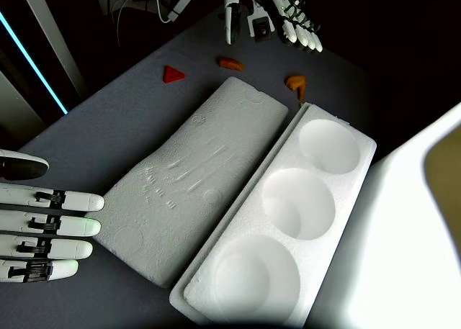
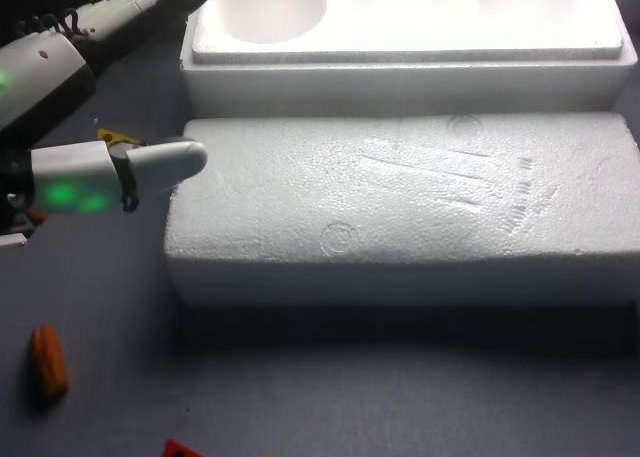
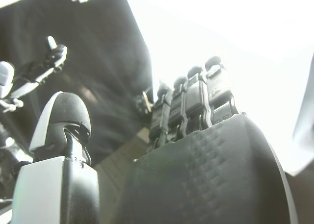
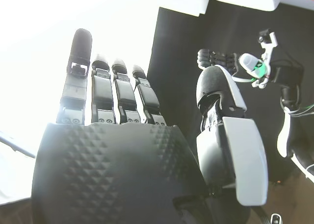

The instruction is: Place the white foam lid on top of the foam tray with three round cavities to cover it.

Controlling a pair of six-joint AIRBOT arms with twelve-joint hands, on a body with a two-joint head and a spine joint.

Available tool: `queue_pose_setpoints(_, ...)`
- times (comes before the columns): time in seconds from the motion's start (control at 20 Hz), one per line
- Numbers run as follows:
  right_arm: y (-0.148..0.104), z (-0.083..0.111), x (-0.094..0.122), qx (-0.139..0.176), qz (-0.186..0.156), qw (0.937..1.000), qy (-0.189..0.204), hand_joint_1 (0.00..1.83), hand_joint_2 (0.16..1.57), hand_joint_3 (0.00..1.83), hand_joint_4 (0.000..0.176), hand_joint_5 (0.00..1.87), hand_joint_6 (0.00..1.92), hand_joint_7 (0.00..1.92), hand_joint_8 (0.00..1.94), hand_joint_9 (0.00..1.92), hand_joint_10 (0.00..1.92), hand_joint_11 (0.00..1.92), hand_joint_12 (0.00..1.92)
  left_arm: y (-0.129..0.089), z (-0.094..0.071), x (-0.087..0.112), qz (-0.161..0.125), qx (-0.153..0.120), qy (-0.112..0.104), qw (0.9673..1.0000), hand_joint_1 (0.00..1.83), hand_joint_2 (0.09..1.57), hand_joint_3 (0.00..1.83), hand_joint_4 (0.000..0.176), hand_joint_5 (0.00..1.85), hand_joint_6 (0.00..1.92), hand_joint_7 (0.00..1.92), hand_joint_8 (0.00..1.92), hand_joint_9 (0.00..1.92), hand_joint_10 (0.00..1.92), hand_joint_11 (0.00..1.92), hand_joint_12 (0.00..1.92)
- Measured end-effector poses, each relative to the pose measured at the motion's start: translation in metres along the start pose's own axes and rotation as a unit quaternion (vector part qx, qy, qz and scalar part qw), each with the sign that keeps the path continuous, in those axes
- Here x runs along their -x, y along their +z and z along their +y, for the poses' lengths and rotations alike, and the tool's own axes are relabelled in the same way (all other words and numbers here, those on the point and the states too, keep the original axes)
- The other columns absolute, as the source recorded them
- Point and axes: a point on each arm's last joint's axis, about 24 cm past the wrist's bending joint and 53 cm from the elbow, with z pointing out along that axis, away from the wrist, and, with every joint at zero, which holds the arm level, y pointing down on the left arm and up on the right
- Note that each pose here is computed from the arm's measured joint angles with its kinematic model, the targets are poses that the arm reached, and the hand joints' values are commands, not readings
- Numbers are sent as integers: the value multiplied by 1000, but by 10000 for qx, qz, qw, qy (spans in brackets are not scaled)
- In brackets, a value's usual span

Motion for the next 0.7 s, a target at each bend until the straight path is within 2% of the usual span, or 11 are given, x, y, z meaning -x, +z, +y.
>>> queue_pose_setpoints(0.2, 0, -10, 5, -196, -86, 9998, -45, 466, 1256, 18, 0, 0, 0, 0, 0, 0, 0, 0, 0, -1, 6, -1, 52, 140, 55, 9999, 418, 1148, 1, 35, 0, 0, 0, 0, 0, 0, 0, 0)
queue_pose_setpoints(0.25, 0, -12, 6, -239, -117, 9996, -30, 494, 1236, 5, 0, 0, 0, 0, 0, 0, 0, 0, 0, -1, 8, 0, 43, 181, 71, 9998, 435, 1122, 0, 15, 8, 3, 0, 0, 0, 0, 0, 0)
queue_pose_setpoints(0.3, 0, -12, 6, -248, -126, 9996, -35, 505, 1227, 0, 0, 0, 0, 0, 0, 0, 0, 0, 0, -1, 8, 2, 15, 198, 83, 9998, 408, 1102, 0, 18, 1, 0, 0, 0, 0, 0, 0, 0)
queue_pose_setpoints(0.35, 0, -13, 6, -263, -117, 9996, -43, 479, 1217, 0, 0, 0, 0, 0, 0, 0, 0, 0, 0, -1, 10, 4, -25, 231, 96, 9997, 407, 1079, 0, 0, 1, 0, 0, 0, 0, 0, 0, 0)
queue_pose_setpoints(0.5, -2, -20, 5, -404, -134, 9991, -34, 461, 1205, 0, 0, 0, 0, 0, 0, 0, 0, 0, 0, -3, 14, 4, -97, 324, 97, 9994, 361, 1039, 0, 0, 0, 0, 0, 0, 0, 0, 0, 0)
queue_pose_setpoints(0.7, -1, -32, -4, -597, -90, 9981, 73, 475, 1172, 0, 0, 0, 0, 0, 0, 0, 0, 0, 0, -15, 32, 0, -17, 717, 141, 9973, 322, 1004, 0, 0, 0, 0, 0, 0, 0, 0, 0, 0)
